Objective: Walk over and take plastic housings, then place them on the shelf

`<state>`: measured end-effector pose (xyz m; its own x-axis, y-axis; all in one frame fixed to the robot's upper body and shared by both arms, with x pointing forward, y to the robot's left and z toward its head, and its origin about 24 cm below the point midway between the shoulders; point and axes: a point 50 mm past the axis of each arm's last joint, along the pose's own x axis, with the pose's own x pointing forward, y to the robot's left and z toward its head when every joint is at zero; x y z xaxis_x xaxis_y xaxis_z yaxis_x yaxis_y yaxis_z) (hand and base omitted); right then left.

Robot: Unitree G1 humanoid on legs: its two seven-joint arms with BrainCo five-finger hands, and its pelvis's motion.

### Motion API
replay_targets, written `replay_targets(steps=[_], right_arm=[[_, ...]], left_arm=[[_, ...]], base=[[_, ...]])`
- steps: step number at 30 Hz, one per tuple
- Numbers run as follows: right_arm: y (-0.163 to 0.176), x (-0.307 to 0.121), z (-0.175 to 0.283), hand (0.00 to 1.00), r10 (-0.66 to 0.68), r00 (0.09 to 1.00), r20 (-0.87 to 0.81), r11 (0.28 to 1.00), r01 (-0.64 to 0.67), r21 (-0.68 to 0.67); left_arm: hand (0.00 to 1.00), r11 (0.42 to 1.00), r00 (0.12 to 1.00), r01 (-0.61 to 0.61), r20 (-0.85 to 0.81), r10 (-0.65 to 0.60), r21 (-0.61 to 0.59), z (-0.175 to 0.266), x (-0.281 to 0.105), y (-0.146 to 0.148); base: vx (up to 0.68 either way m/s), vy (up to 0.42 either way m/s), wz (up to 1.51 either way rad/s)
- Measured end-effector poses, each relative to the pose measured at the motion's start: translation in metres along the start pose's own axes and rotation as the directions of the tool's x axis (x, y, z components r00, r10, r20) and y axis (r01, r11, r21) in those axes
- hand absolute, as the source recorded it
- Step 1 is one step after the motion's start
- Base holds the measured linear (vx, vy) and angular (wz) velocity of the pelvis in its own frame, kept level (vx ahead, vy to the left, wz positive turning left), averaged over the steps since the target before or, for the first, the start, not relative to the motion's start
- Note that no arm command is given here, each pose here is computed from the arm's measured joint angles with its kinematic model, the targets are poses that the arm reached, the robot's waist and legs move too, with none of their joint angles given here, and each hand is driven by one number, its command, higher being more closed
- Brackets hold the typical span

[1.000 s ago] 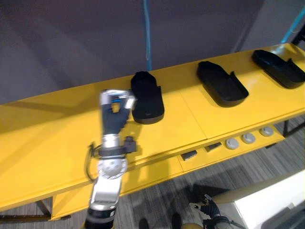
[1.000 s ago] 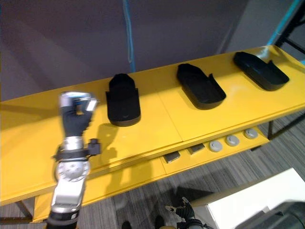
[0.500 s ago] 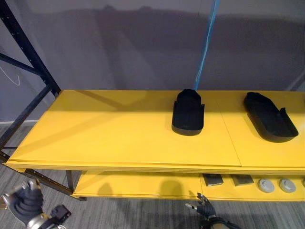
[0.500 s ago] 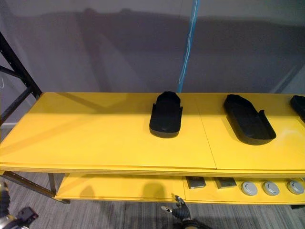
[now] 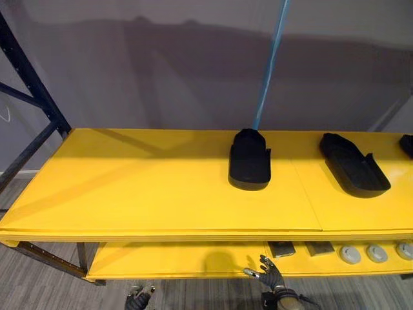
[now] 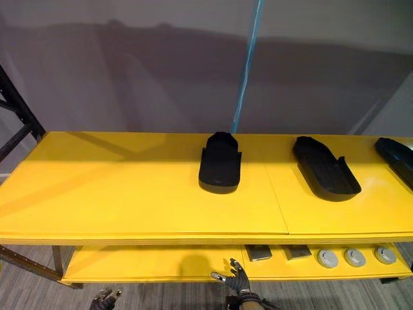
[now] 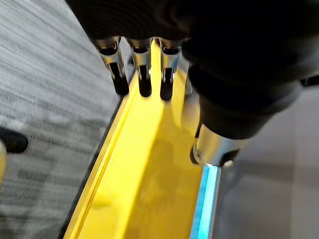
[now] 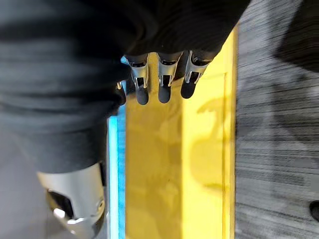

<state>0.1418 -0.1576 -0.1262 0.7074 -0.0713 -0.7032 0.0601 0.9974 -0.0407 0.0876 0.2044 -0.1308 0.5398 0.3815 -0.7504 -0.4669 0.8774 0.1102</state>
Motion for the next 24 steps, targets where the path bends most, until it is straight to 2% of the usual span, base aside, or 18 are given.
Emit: replay_targets(steps=[8, 20, 24], right_arm=[[-0.012, -0.001, -0.021, 0.0, -0.042, 0.994, -0.098, 0.999, 0.042, -0.003], [-0.01, 0.012, 0.014, 0.0, -0.037, 0.999, 0.01, 0.999, 0.037, -0.024], [-0.011, 0.008, 0.008, 0.0, -0.044, 0.999, -0.001, 0.999, 0.044, -0.017]], left_arm=[[0.0, 0.984, 0.996, 0.085, -0.026, -0.082, 0.153, -0.001, 0.007, -0.016], [0.0, 0.967, 0.983, 0.156, 0.065, -0.172, 0.2, 0.029, 0.016, -0.046], [0.0, 0.962, 0.974, 0.176, 0.105, -0.201, 0.209, 0.041, 0.018, -0.056]], base=[[0.02, -0.005, -0.21], [-0.08, 0.054, -0.63], [-0.12, 0.027, -0.17]])
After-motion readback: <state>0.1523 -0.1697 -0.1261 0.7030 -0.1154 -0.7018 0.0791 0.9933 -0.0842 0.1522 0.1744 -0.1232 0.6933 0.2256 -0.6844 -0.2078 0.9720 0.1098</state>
